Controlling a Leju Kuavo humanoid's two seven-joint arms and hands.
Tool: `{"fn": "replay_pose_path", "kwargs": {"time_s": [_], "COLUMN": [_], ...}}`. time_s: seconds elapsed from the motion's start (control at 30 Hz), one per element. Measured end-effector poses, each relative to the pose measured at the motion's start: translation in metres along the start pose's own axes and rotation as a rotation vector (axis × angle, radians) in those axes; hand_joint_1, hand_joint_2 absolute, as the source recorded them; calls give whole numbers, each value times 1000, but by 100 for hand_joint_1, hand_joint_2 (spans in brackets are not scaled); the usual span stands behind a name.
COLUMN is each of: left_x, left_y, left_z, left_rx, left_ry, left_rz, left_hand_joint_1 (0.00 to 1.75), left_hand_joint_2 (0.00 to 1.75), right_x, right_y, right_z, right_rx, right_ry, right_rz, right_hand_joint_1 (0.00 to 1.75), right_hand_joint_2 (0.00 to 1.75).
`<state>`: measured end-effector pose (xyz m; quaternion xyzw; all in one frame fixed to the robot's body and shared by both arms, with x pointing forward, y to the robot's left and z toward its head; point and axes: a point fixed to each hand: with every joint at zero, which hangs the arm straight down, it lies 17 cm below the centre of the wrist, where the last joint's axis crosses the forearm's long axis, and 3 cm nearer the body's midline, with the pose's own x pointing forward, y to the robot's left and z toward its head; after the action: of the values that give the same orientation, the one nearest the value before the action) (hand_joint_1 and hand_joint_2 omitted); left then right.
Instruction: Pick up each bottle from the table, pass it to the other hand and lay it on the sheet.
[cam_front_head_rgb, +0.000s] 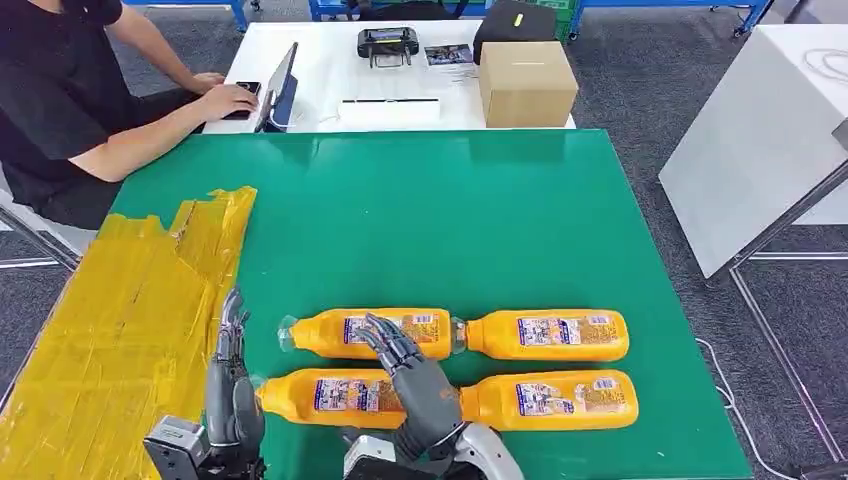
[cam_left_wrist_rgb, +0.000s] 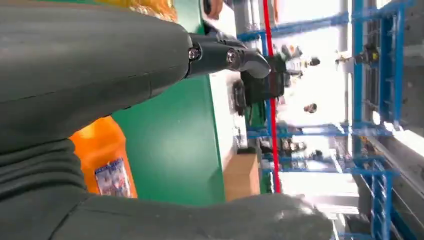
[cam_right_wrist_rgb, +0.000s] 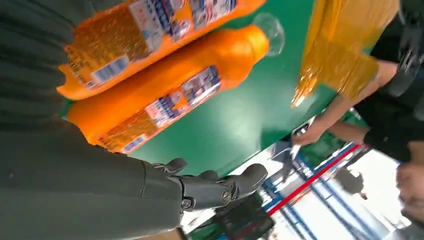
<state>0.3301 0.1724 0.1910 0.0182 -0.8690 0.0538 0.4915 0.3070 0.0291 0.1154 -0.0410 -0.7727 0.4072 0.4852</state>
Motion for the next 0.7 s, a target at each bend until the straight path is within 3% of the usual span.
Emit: {"fn": "replay_pose_path", "kwargs": {"time_s": [0.37, 0.53, 0.7], "left_x": [0, 0, 2], "left_y": [6, 10, 10], "left_z": [-3, -3, -4], "left_rx": [36, 38, 28], "left_ry": [-8, -5, -10], "left_rz": [-44, -20, 5], "left_hand_joint_1": [0, 0, 0], "left_hand_joint_2": [0, 0, 0], "right_x": [-2, -32, -52], "right_y": [14, 61, 60], "right_z": [3, 35, 41], "right_rx": [54, 276, 305], "right_ry": [3, 64, 111], "right_rz": [33, 160, 197], "right_hand_joint_1": [0, 0, 0], "right_hand_joint_2": [175, 175, 175]}}
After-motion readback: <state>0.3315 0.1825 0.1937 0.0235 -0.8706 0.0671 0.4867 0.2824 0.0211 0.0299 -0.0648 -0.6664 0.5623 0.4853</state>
